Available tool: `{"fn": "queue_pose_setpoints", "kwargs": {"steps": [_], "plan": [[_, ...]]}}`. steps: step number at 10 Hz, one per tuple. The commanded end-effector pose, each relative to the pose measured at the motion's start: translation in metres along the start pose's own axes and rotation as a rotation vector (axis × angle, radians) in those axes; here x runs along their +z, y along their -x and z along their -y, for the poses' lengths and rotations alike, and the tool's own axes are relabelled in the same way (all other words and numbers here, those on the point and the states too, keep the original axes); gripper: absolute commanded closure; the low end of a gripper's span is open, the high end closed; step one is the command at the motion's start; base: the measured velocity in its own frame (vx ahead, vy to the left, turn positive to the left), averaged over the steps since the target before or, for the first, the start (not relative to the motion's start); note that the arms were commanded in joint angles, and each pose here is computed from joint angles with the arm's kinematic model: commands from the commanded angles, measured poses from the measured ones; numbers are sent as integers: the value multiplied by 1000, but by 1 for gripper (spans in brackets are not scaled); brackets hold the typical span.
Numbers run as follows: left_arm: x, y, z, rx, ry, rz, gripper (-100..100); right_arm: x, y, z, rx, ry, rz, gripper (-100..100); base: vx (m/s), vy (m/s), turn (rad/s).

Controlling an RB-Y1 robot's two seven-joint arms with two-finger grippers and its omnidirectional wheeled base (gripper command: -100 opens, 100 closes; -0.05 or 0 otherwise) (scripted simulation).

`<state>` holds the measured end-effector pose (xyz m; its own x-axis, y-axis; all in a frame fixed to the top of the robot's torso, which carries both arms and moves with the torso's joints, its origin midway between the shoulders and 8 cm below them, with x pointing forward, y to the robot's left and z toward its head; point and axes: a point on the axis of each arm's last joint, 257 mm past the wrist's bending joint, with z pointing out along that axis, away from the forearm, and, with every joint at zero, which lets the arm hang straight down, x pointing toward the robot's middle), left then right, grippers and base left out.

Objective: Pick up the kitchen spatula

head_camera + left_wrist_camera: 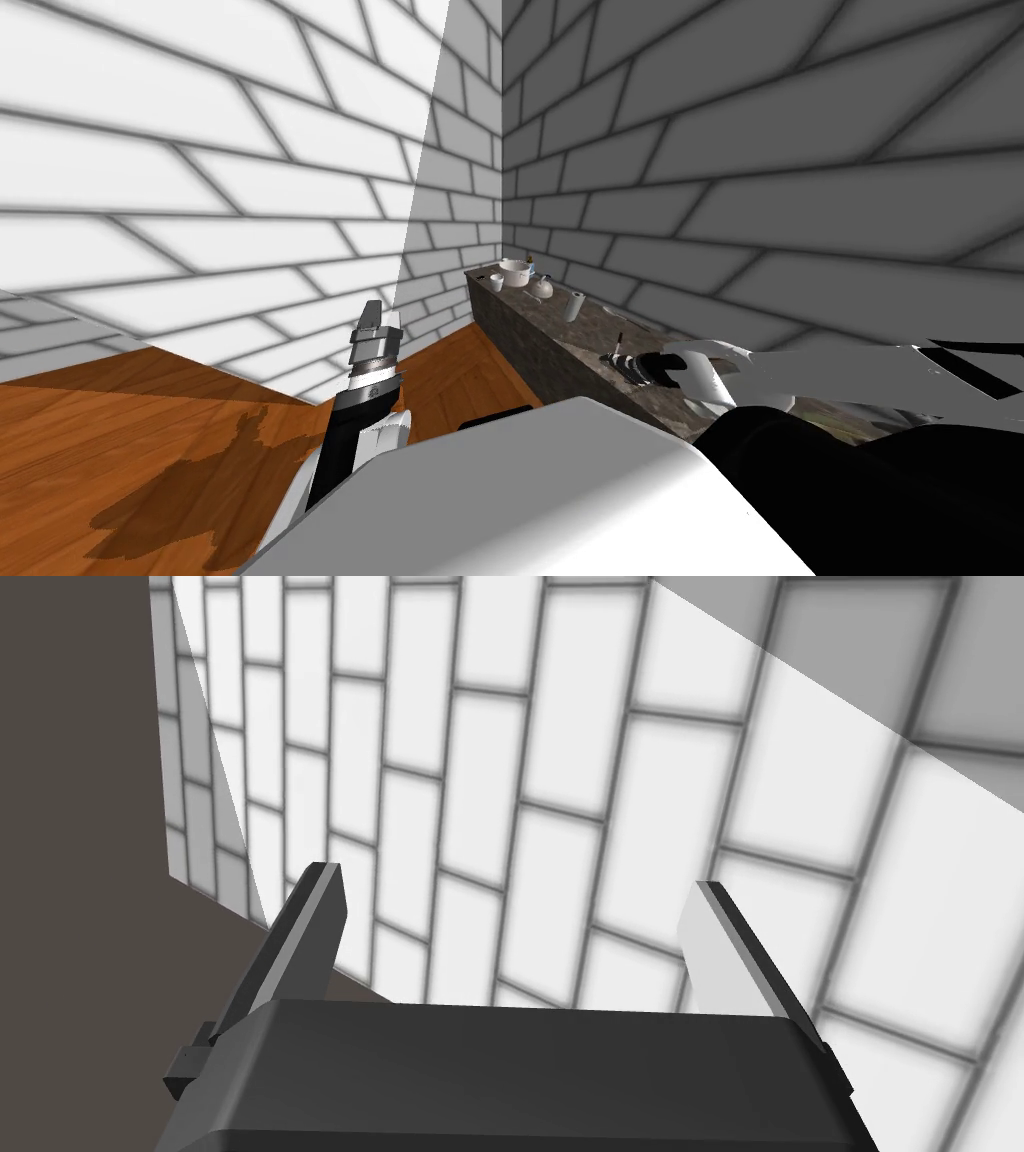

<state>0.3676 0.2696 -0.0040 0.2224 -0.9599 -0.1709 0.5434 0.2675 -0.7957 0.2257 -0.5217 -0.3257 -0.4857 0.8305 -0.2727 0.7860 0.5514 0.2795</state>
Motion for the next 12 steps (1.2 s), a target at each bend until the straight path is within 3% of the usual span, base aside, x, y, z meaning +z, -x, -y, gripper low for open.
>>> {"fn": "queue_pose_setpoints", "kwargs": {"steps": [1,2,3,5,6,8,10,11,12], "plan": [[0,0,0,0,0,0,0,-7,10,49,25,-131,26,-100,104,-72,385],[0,0,0,0,0,0,0,-7,10,49,25,-131,26,-100,152,-147,169],[0,0,0,0,0,0,0,-11,13,71,40,-186,36,-100,147,-162,92],[0,0,0,0,0,0,0,-11,13,71,40,-186,36,-100,70,-50,32],[0,0,0,0,0,0,0,-19,15,105,67,-272,50,-100,115,-55,201],[0,0,0,0,0,0,0,-19,14,106,28,-275,40,-100,78,-76,83],[0,0,0,0,0,0,0,-19,15,105,67,-272,50,-100,12,4,-13],[0,0,0,0,0,0,0,-24,13,127,85,-322,55,-100,43,-37,154],[0,0,0,0,0,0,0,-24,13,127,85,-322,55,-100,77,-65,76]]}}
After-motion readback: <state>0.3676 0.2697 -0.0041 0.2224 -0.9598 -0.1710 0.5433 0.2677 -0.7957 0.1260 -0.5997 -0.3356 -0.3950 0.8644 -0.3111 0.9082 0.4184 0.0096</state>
